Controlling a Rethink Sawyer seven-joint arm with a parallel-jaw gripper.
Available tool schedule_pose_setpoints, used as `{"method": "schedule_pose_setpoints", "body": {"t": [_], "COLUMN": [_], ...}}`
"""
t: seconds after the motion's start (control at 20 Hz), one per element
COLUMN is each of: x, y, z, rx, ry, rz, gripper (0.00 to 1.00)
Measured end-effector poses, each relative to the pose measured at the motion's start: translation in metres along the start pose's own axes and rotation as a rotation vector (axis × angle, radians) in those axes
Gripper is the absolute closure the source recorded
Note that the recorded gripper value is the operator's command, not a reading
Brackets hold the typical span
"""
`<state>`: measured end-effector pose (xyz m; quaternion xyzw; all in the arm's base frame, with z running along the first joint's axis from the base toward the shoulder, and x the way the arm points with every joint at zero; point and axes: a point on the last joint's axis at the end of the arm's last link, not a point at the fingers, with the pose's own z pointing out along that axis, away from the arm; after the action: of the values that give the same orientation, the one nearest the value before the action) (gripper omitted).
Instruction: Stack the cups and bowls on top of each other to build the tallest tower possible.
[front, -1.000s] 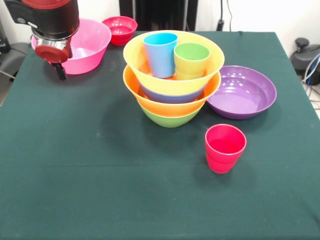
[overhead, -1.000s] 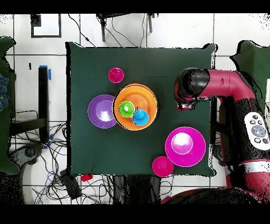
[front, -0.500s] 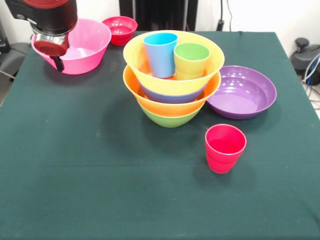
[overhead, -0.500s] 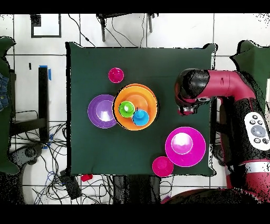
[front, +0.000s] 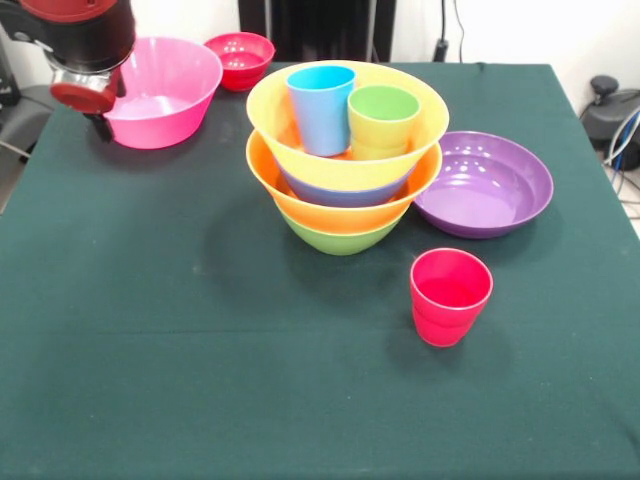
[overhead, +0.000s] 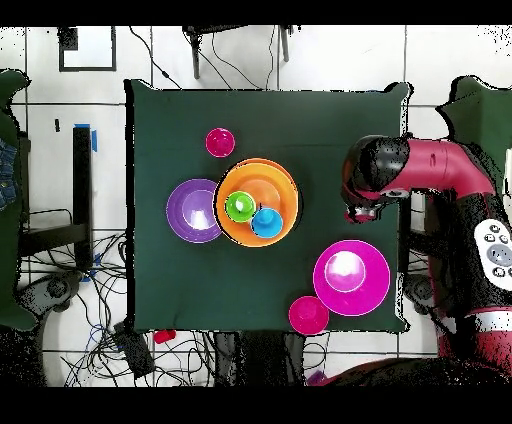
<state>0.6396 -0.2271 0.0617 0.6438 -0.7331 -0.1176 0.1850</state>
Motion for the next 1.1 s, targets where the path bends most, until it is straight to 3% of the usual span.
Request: {"method": "schedule_pose_setpoints", "body": {"t": [0.2,0.5,1.1], "x": [0.018,0.029,0.031], "y": [0.004,0.009,0.029], "z": [0.016,0.034,0.065], "rx": [-0.019,-0.042,-0.091], "ry": [-0.019,-0.030,-0.066], "rz": [0.022,0.031,0.017], "gripper": [0.00,0.00,0.00]}}
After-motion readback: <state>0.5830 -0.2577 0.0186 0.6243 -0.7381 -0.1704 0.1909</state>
